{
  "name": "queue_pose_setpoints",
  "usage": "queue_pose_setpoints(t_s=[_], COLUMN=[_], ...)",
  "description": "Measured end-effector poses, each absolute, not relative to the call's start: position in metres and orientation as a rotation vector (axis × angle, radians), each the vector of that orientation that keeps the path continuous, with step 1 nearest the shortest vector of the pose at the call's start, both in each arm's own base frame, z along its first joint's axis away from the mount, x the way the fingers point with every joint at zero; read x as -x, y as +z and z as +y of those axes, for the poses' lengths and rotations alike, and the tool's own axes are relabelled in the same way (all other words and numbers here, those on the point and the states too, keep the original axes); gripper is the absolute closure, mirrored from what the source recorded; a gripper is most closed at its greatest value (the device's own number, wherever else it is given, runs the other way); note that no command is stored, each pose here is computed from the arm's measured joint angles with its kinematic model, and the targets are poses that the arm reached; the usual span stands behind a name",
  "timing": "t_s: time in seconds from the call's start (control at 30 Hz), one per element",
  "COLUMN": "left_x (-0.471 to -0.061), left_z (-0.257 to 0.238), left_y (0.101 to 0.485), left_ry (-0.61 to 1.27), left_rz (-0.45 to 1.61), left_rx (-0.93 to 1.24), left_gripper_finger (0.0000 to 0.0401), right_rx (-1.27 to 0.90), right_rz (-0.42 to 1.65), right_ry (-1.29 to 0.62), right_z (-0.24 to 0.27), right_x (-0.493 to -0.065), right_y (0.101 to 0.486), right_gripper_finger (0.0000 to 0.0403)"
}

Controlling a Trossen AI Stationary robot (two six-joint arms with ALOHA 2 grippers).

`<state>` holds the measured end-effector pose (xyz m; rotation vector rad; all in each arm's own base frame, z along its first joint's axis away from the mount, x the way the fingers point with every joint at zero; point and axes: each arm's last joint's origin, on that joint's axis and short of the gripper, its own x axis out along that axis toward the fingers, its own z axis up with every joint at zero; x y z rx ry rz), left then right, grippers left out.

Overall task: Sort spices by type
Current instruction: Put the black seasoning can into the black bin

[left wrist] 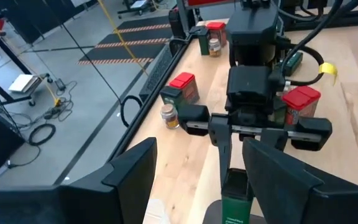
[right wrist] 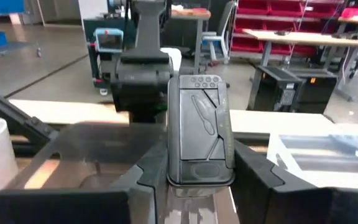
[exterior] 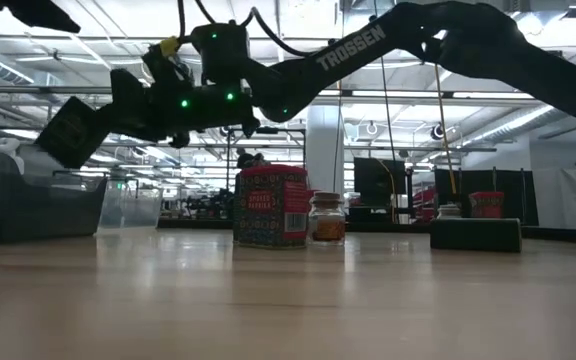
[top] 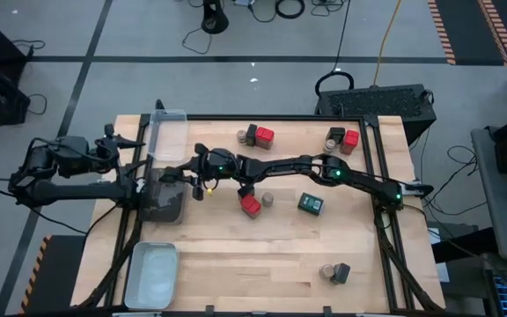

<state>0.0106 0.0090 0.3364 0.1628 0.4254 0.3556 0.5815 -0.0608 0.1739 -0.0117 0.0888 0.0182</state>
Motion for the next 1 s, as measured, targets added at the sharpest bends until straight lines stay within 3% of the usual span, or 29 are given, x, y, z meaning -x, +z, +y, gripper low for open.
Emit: queue_pose_setpoints(t_s=[1.0], left_x=[-0.011], left_z=[0.009], left_y=[0.336], left_ry=[0.360], left_rz=[0.421], left_rx=[-0.137], left_gripper_finger=[0.0157], right_rx=[0.013], right_rz=[0.220], right_ry=[0.025], right_z=[-0.057], right_x=[-0.580], right_y=[0.161], right_gripper_finger=[0.0291])
